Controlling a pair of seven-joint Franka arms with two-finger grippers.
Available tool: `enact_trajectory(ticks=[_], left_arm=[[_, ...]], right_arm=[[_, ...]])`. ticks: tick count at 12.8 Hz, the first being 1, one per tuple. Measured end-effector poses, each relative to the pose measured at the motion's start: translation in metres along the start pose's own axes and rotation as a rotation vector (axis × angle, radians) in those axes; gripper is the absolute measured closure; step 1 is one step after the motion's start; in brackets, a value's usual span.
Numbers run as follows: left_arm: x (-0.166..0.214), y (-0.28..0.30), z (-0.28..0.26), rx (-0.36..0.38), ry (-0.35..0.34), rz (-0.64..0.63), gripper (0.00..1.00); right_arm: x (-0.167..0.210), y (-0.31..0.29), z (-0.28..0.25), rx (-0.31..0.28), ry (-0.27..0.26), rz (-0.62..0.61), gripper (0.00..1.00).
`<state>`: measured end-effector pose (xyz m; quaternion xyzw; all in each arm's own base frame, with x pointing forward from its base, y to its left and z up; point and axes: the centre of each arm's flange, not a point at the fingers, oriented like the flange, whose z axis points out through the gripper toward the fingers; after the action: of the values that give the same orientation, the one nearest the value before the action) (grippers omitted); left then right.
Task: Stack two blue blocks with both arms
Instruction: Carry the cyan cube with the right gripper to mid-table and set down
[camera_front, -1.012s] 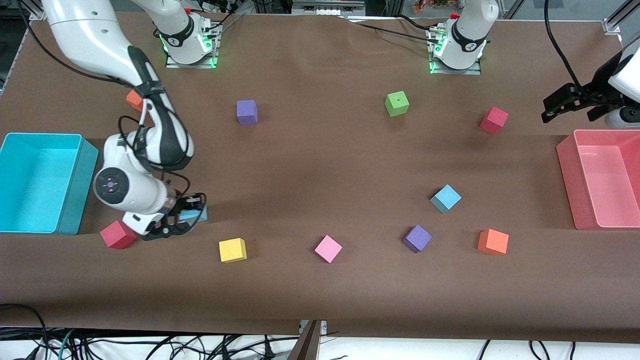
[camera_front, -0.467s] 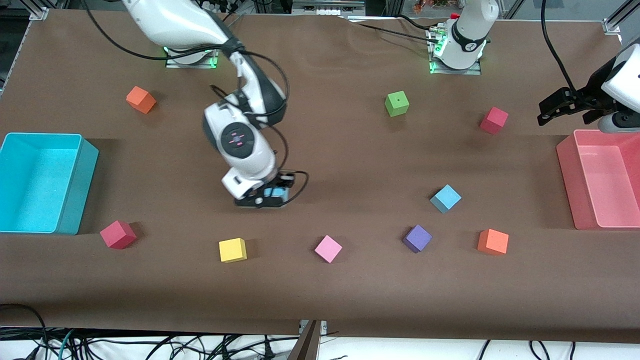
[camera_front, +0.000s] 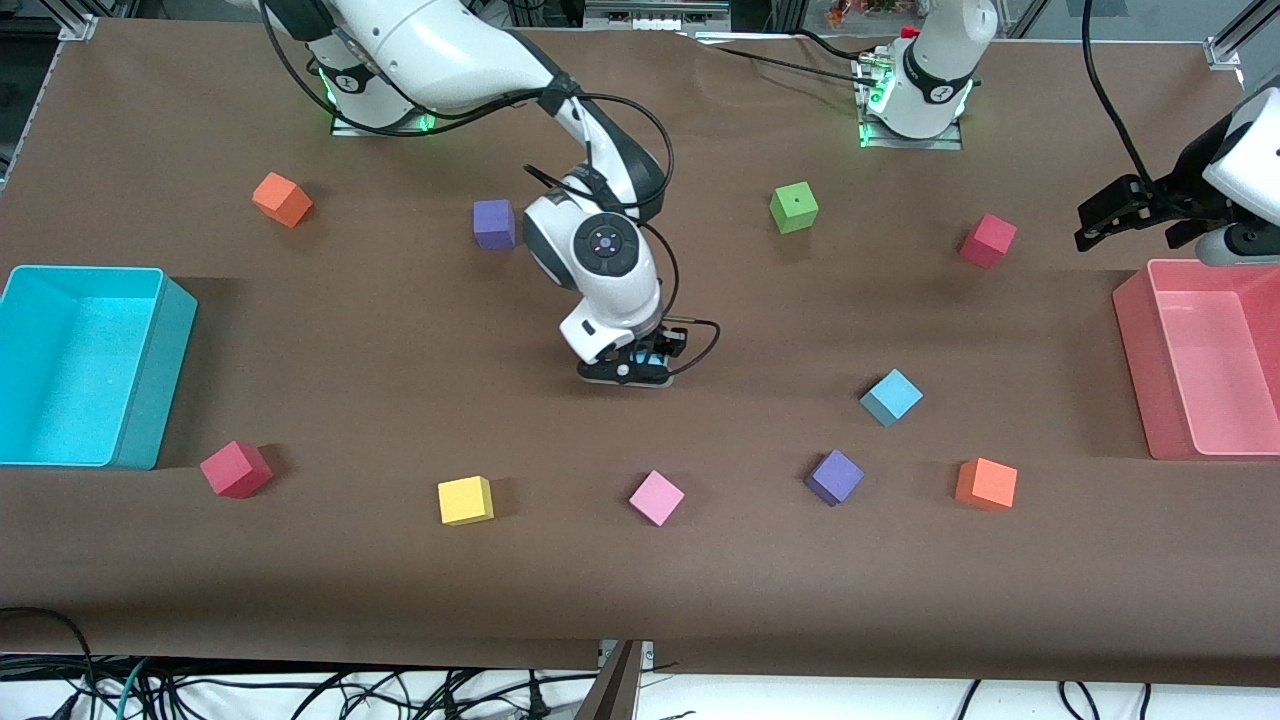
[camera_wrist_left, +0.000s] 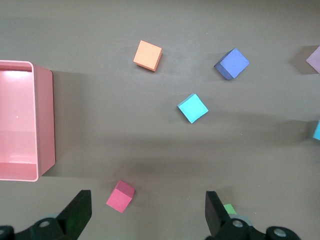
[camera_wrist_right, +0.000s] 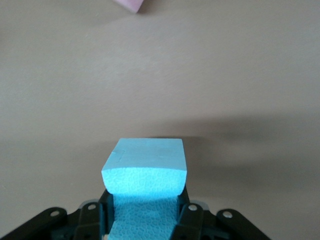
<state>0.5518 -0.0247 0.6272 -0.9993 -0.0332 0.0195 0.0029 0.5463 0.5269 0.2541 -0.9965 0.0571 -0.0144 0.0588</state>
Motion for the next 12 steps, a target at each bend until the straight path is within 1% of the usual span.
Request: enact_trajectory(ticks=[3,5,6,8,10,11,12], left_arm=[[0.002,0.000,-0.001,-0.002,0.013,0.000,0.00],[0.002,0.000,-0.001,-0.002,0.015,0.000,0.00],[0.003,0.000,0.000,-0.002,0.014,0.000,0.00],[0.004,0.000,0.002,-0.002,0.012,0.000,0.00],[0.005,0.000,0.003,-0.002,0.012,-0.001,0.00],[0.005,0.000,0.003,-0.002,0.012,-0.001,0.00],[0.005,0.000,0.003,-0.002,0.012,-0.001,0.00]], right_arm=[[-0.017,-0.010,0.030,-0.003,-0.007,-0.013,0.51],[-0.022,-0.013,0.039,-0.006,-0.008,-0.020,0.50],[-0.022,-0.014,0.038,-0.005,-0.007,-0.021,0.44],[-0.024,-0.016,0.037,-0.003,-0.004,-0.026,0.25],[-0.017,-0.019,0.024,0.005,0.012,-0.043,0.02],[-0.011,-0.017,0.014,-0.004,0.015,-0.080,0.00],[-0.001,-0.011,-0.002,-0.020,0.010,-0.140,0.00]])
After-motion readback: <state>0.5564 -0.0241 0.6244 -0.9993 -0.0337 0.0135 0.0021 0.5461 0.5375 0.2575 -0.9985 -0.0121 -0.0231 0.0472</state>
